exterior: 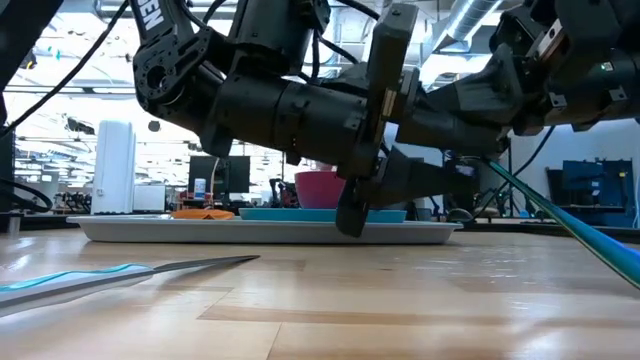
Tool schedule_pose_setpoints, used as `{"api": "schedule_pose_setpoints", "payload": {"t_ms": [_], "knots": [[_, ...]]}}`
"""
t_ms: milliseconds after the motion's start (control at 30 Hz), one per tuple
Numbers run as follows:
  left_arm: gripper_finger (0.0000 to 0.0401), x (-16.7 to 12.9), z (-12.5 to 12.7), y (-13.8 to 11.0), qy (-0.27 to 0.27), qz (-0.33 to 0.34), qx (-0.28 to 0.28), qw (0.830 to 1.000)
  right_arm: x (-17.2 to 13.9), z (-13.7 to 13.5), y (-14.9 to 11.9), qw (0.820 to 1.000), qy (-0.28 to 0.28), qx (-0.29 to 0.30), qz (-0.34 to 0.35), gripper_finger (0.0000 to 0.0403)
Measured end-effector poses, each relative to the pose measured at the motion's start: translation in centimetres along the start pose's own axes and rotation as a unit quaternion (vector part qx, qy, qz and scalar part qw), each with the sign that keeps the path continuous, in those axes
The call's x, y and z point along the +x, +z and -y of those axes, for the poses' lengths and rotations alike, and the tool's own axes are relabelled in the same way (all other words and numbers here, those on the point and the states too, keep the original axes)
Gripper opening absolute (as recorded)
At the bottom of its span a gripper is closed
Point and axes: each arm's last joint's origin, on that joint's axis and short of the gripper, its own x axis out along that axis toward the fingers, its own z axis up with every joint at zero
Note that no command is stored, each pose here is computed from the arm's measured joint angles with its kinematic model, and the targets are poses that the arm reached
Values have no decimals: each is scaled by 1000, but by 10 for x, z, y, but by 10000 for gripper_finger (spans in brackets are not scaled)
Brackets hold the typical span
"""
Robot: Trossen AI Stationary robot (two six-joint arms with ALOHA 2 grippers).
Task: Set up tray
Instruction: Put the purple fork on the brown napkin on the gray tray
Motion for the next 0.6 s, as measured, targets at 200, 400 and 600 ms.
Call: {"api": "schedule_pose_setpoints", "payload": {"t_ms": [200,400,600], "knots": [[151,5,7,6,-8,9,25,1000,0,0,0,1000,-1,0,1,1],[111,8,10,8,-27,-5,43,999,1,1,1,1000,1,1,1,0],[32,8,8,6,-16,-19,32,999,-1,-3,1,1000,9,-9,2,0]]}}
